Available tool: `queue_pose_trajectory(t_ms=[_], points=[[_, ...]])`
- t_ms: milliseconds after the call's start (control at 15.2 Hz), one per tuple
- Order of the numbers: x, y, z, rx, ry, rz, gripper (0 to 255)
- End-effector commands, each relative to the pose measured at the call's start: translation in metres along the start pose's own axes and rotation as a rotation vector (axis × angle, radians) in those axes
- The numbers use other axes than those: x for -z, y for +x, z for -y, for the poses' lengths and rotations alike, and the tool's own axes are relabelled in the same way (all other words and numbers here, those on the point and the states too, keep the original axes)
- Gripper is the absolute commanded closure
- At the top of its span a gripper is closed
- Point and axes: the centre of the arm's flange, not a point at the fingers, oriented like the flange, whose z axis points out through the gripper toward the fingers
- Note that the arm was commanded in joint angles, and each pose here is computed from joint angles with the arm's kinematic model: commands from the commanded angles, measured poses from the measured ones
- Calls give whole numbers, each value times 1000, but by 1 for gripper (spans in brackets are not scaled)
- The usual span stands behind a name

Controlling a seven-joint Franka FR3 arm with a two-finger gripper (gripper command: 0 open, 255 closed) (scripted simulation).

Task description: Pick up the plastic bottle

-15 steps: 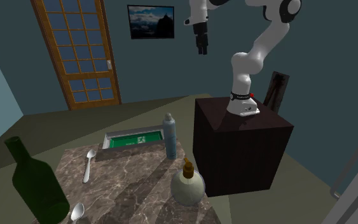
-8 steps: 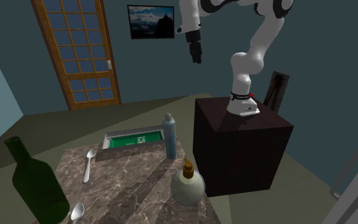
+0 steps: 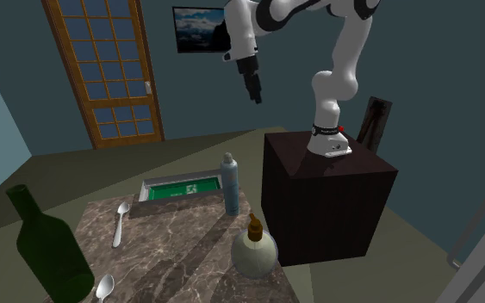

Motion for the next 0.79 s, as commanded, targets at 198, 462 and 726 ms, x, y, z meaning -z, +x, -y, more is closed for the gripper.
queue_pose_trajectory(t_ms=[198,462,726], points=[[-25,49,42,9,4,29,0],[-47,86,76,16,7,53,0],[-70,123,110,23,10,76,0]])
